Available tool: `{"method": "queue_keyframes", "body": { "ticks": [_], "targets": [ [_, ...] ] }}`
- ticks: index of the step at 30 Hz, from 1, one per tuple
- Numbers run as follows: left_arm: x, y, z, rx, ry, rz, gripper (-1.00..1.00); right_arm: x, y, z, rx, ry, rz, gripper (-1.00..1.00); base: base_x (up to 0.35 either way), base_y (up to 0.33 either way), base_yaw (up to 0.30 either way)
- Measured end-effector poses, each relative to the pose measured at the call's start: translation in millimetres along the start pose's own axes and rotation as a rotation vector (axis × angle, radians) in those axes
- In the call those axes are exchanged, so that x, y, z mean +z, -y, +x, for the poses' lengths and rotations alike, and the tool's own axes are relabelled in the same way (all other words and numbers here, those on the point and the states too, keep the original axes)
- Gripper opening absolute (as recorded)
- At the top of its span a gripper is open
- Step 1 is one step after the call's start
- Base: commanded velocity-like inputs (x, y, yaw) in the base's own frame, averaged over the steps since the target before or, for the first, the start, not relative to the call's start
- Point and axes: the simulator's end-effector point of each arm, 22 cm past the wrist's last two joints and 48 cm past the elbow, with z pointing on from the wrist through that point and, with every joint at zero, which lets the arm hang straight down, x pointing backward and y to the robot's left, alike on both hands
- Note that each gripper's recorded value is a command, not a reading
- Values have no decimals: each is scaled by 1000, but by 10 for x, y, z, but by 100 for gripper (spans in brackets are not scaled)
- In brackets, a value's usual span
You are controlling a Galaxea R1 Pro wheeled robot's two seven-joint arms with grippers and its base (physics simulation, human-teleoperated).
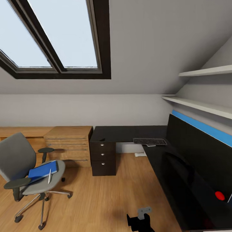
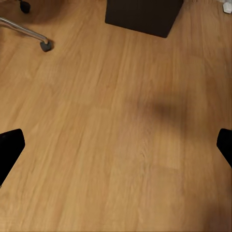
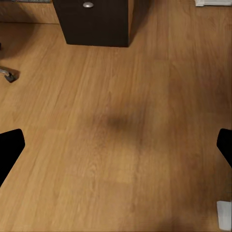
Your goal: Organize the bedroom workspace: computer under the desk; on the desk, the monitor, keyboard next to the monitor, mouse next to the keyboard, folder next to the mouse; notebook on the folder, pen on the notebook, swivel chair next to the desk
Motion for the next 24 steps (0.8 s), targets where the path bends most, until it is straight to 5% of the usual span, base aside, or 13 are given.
{"method": "queue_keyframes", "body": {
  "ticks": [24],
  "targets": [
    [-1, -1, 4, -1, -1, -1, 100, -5, 10, -8, 4, 9, 3, 100, 336, 0, 0]
  ]
}}
